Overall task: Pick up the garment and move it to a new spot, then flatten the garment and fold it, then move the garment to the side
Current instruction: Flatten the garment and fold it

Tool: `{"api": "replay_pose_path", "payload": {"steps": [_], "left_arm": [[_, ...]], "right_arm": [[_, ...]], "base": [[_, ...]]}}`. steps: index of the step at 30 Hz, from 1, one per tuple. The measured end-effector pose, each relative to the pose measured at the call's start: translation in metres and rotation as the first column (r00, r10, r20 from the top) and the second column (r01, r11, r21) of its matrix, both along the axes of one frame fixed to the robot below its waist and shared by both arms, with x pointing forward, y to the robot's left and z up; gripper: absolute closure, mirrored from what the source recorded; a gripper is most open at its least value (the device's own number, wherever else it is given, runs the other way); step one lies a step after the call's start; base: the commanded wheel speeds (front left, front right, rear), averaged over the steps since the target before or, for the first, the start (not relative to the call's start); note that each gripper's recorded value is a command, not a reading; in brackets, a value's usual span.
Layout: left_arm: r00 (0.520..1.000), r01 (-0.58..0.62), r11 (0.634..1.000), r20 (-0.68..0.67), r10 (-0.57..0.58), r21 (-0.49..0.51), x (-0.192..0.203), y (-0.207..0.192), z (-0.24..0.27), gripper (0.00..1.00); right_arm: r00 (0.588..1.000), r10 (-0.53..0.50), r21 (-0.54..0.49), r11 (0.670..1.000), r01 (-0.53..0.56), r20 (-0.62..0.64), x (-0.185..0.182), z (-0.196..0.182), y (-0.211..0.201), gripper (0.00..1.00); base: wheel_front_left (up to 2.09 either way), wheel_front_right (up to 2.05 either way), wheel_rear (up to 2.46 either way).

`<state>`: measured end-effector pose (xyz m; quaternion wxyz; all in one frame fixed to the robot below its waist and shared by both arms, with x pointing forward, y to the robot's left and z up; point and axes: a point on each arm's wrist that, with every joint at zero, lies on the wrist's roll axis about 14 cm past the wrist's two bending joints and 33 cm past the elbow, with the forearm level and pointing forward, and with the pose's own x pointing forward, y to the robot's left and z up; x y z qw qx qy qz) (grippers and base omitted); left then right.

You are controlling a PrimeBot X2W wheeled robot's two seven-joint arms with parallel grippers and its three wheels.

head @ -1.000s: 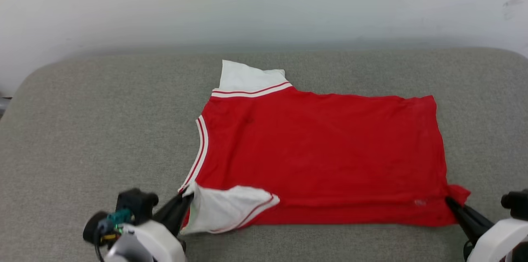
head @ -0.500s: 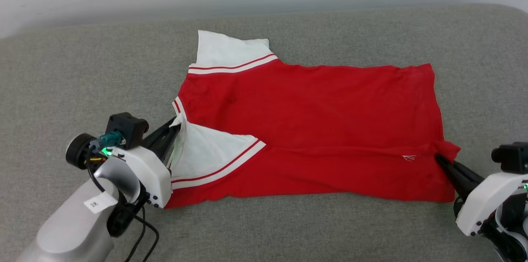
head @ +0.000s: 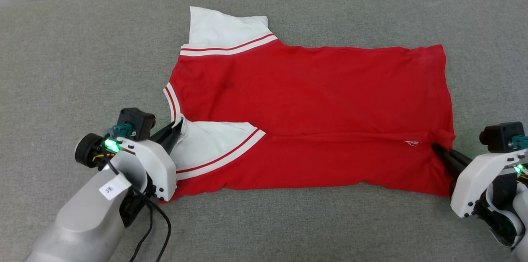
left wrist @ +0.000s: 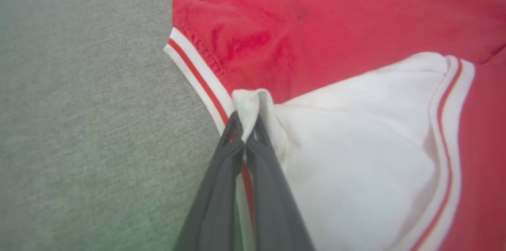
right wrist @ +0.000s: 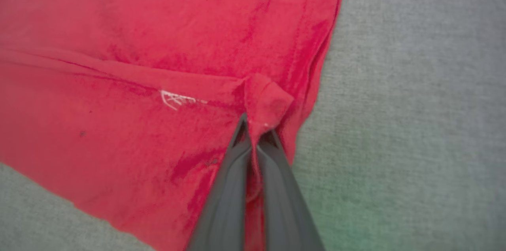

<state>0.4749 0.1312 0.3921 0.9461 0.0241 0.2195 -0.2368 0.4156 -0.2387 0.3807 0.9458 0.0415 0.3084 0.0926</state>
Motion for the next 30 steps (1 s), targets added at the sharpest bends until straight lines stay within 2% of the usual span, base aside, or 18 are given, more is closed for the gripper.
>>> {"api": "replay_pose_path", "payload": {"steps": [6,7,8,9,10,22,30], "left_arm": [[1.000,-0.001,1.000,-0.031,0.001,-0.003,-0.010,-0.003,-0.014,1.00],[0.999,-0.005,1.000,-0.033,0.005,-0.004,-0.011,-0.002,-0.014,1.00],[0.999,-0.014,1.000,-0.037,0.014,-0.009,-0.011,-0.001,-0.013,0.86],[0.999,-0.025,1.000,-0.042,0.024,-0.016,-0.012,0.000,-0.013,0.31],[0.999,-0.031,0.999,-0.041,0.031,-0.017,-0.012,0.002,-0.011,0.00],[0.996,-0.050,0.999,0.078,0.051,-0.011,-0.004,0.025,0.054,0.00],[0.993,-0.087,0.996,-0.084,0.086,-0.012,-0.008,0.039,0.078,0.00]], "right_arm": [[1.000,-0.002,0.004,1.000,0.002,-0.004,0.001,-0.004,0.004,1.00],[1.000,-0.006,0.006,1.000,0.006,0.002,0.000,-0.003,0.004,0.93],[1.000,-0.008,0.007,1.000,0.008,0.004,0.000,-0.003,0.003,0.62],[1.000,-0.010,0.006,1.000,0.010,0.007,0.000,-0.002,0.003,0.20],[1.000,-0.010,0.005,1.000,0.010,0.014,0.000,0.000,0.003,0.00],[0.978,0.004,-0.003,1.000,-0.004,0.209,0.004,0.048,0.006,0.00],[0.967,0.018,0.004,1.000,-0.020,0.255,0.001,0.062,0.016,0.00]], "base": [[0.00,0.00,0.00],[0.00,0.00,0.00],[0.00,0.00,0.00],[0.00,0.00,0.00],[0.00,0.00,0.00],[0.00,0.00,0.00],[0.00,0.00,0.00]]}}
